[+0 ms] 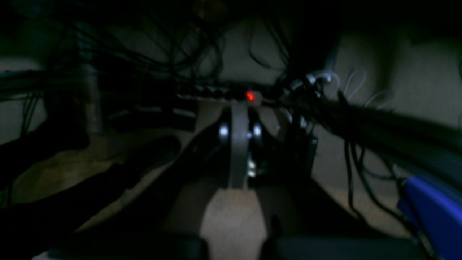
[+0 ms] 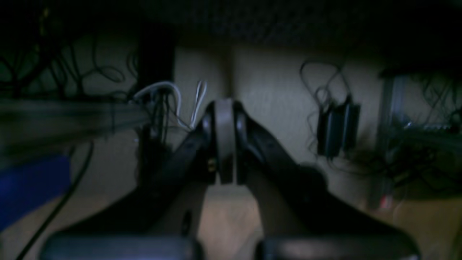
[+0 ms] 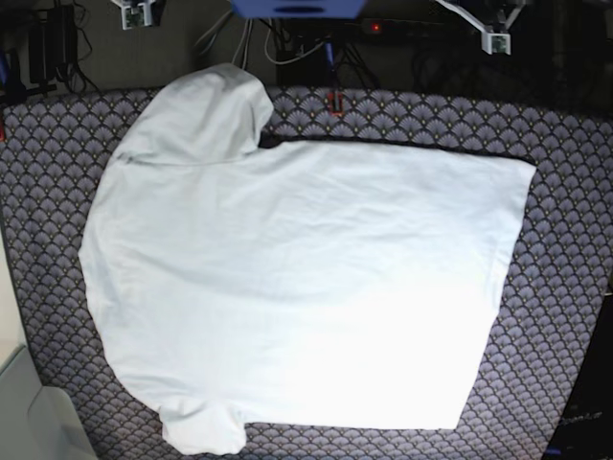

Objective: Fold the T-shirt properly
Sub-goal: 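Move both grippers down toward the shirt's shoulder corners, then grasp the white shirt's shoulder edge corners with both grippers, then lift the shoulder edge and pull it toward the robot with both grippers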

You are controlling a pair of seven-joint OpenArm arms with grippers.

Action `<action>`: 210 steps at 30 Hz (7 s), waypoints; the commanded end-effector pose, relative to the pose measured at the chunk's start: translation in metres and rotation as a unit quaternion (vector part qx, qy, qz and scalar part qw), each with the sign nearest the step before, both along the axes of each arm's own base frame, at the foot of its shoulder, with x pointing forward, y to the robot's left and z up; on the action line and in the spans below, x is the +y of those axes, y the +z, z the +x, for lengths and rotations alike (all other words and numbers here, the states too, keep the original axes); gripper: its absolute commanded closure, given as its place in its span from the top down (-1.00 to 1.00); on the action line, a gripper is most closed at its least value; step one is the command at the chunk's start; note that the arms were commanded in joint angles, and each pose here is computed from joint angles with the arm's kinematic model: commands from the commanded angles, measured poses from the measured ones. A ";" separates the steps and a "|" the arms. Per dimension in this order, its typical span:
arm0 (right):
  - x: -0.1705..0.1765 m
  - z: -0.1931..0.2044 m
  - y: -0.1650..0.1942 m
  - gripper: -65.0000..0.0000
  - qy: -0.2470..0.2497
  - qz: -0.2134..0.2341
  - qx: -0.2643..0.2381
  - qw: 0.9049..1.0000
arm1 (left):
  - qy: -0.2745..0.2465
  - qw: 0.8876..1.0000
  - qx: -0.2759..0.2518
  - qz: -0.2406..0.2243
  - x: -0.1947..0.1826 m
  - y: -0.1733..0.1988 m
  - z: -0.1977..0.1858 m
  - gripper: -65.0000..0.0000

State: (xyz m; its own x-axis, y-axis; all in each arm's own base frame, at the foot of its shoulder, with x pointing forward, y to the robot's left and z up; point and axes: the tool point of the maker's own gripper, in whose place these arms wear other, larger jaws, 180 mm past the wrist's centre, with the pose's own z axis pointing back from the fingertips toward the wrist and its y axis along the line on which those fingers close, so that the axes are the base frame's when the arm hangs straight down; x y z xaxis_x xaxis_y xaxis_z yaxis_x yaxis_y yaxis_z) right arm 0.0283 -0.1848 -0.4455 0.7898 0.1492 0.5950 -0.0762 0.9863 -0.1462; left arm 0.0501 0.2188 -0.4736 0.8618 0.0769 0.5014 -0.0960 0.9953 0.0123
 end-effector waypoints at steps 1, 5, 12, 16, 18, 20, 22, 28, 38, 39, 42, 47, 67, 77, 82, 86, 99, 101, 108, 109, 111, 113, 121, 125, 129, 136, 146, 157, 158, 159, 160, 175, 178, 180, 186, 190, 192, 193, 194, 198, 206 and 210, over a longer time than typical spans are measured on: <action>-0.002 0.009 0.016 -1.00 0.006 -0.003 -0.027 1.000 | -0.002 1.000 -0.023 0.006 0.004 0.015 0.008 -0.99; -0.009 0.041 0.055 -1.00 0.023 -0.019 -0.086 0.996 | 0.003 0.996 -0.080 0.030 0.019 0.054 0.035 -0.99; -0.008 0.087 0.093 -0.74 0.047 -0.027 -0.160 0.986 | 0.009 0.988 -0.143 0.053 0.033 0.097 0.064 -0.98; -0.008 0.104 0.089 -0.44 0.023 -0.010 -0.158 0.987 | 0.009 0.987 -0.151 0.055 0.034 0.100 0.068 -0.71; -0.008 0.113 0.086 -0.35 -0.011 0.031 -0.150 0.988 | 0.009 0.987 -0.153 0.055 0.033 0.101 0.069 -0.38; -0.005 0.120 0.083 -0.32 -0.015 0.068 -0.135 0.988 | 0.008 0.986 -0.157 0.054 0.033 0.102 0.072 -0.14; 0.006 0.123 0.078 -0.32 -0.011 0.118 -0.111 0.987 | 0.009 0.985 -0.162 0.054 0.033 0.104 0.076 0.01; 0.022 0.134 0.074 -0.32 -0.005 0.169 -0.080 0.982 | 0.010 0.984 -0.167 0.055 0.034 0.105 0.079 0.03; 0.001 0.135 0.054 -0.31 -0.039 0.159 -0.067 0.984 | 0.008 0.984 -0.167 0.056 0.034 0.106 0.080 0.04; -0.006 0.134 0.052 -0.31 -0.047 0.153 -0.065 0.985 | 0.007 0.984 -0.167 0.057 0.034 0.106 0.080 0.04; -0.013 0.135 0.048 -0.31 -0.039 0.151 -0.064 0.986 | 0.007 0.984 -0.167 0.057 0.034 0.106 0.080 0.04; -0.017 0.127 0.035 -0.32 -0.026 0.157 -0.046 0.986 | 0.007 0.984 -0.169 0.057 0.034 0.106 0.081 0.04; 0.035 0.115 0.023 -0.33 -0.001 0.214 -0.022 0.977 | 0.010 0.983 -0.173 0.062 0.037 0.108 0.085 0.04; 0.029 0.114 0.015 -1.00 -0.008 0.210 -0.015 0.978 | 0.051 0.967 -0.227 0.107 0.080 0.136 0.113 0.04; 0.028 0.118 0.017 -1.00 -0.006 0.209 -0.020 0.978 | 0.064 0.965 -0.232 0.101 0.084 0.141 0.137 0.04; 0.028 0.118 0.017 -1.00 -0.006 0.209 -0.020 0.978 | 0.083 0.964 -0.237 0.089 0.088 0.139 0.162 0.04; 0.023 0.118 0.017 -1.00 -0.001 0.201 -0.018 0.979 | 0.147 0.964 -0.218 0.048 0.101 0.092 0.198 0.04; 0.023 0.118 0.017 -1.00 -0.001 0.201 -0.018 0.979 | 0.154 0.964 -0.211 0.043 0.103 0.084 0.201 0.04; 0.023 0.118 0.017 -1.00 -0.001 0.201 -0.018 0.979 | 0.165 0.968 -0.186 0.033 0.103 0.062 0.199 0.04; 0.023 0.118 0.017 -1.00 -0.001 0.201 -0.018 0.979 | 0.165 0.968 -0.184 0.032 0.104 0.060 0.199 0.04; 0.023 0.118 0.017 -1.00 -0.001 0.201 -0.018 0.979 | 0.166 0.968 -0.184 0.031 0.103 0.060 0.198 0.04; 0.023 0.118 0.017 -1.00 -0.001 0.201 -0.018 0.979 | 0.167 0.968 -0.184 0.029 0.103 0.059 0.198 0.03; 0.023 0.119 0.017 -1.00 0.000 0.201 -0.019 0.979 | 0.169 0.969 -0.179 0.022 0.096 0.055 0.197 -0.85; 0.023 0.119 0.017 -1.00 0.000 0.201 -0.019 0.979 | 0.169 0.969 -0.178 0.022 0.096 0.055 0.197 -0.92; 0.021 0.121 0.027 -1.00 0.014 0.193 -0.028 0.981 | 0.162 0.968 -0.188 0.030 0.097 0.065 0.198 -0.98; 0.021 0.125 0.066 -1.00 0.046 0.174 -0.063 0.982 | 0.119 0.969 -0.208 0.068 0.100 0.100 0.181 -0.98; -0.005 0.123 0.084 -1.00 0.031 0.143 -0.083 0.986 | 0.095 0.986 -0.118 0.073 0.092 0.095 0.140 -0.98; -0.007 0.145 0.097 -1.00 0.048 0.132 -0.112 0.984 | 0.020 0.990 -0.108 0.091 0.084 0.098 0.151 -0.98; -0.008 0.146 0.098 -1.00 0.052 0.130 -0.113 0.984 | 0.017 0.990 -0.108 0.094 0.085 0.100 0.152 -0.98; -0.009 0.148 0.100 -1.00 0.054 0.128 -0.116 0.983 | 0.017 0.989 -0.114 0.094 0.085 0.102 0.156 -0.98; -0.009 0.153 0.103 -1.00 0.055 0.128 -0.123 0.983 | 0.018 0.988 -0.121 0.094 0.085 0.105 0.161 -0.98; -0.017 0.209 0.134 -1.00 0.080 0.102 -0.187 0.974 | 0.038 0.982 -0.164 0.079 0.086 0.134 0.225 -0.98; -0.019 0.220 0.136 -1.00 0.084 0.092 -0.174 0.977 | 0.046 0.983 -0.161 0.074 0.089 0.134 0.234 -0.98; -0.022 0.229 0.137 -1.00 0.082 0.086 -0.168 0.979 | 0.048 0.983 -0.162 0.071 0.089 0.135 0.240 -0.98; -0.026 0.254 0.148 -1.00 0.090 0.074 -0.179 0.977 | 0.033 0.986 -0.150 0.060 0.078 0.122 0.257 -0.98; -0.035 0.265 0.140 -1.00 0.088 0.070 -0.170 0.979 | 0.031 0.987 -0.146 0.057 0.076 0.115 0.271 -0.98; -0.040 0.269 0.134 -1.00 0.081 0.071 -0.164 0.981 | 0.031 0.985 -0.148 0.077 0.082 0.118 0.278 -0.98; -0.043 0.271 0.131 -1.00 0.077 0.071 -0.161 0.981 | 0.031 0.984 -0.150 0.086 0.084 0.120 0.280 -0.98; -0.045 0.273 0.130 -1.00 0.074 0.071 -0.161 0.982 | 0.031 0.983 -0.152 0.097 0.086 0.124 0.283 -0.98; -0.048 0.282 0.125 -1.00 0.079 0.068 -0.154 0.983 | 0.032 0.977 -0.169 0.124 0.094 0.139 0.296 -0.98; -0.044 0.304 0.127 -1.00 0.092 0.067 -0.156 0.981 | 0.036 0.975 -0.178 0.126 0.098 0.147 0.308 -0.98; -0.051 0.318 0.129 -1.00 0.081 0.068 -0.162 0.981 | 0.045 0.977 -0.168 0.120 0.102 0.140 0.312 -0.98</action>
State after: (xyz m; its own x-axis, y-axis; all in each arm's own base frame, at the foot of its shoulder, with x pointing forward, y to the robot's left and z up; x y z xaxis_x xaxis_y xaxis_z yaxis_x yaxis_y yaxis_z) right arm 0.3358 -0.2278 -0.3341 0.5744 0.1479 0.8051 -0.2195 0.9754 -0.0226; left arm 0.3496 0.3091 -0.3575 0.6916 0.0162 0.7221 -0.1964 0.9663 0.1664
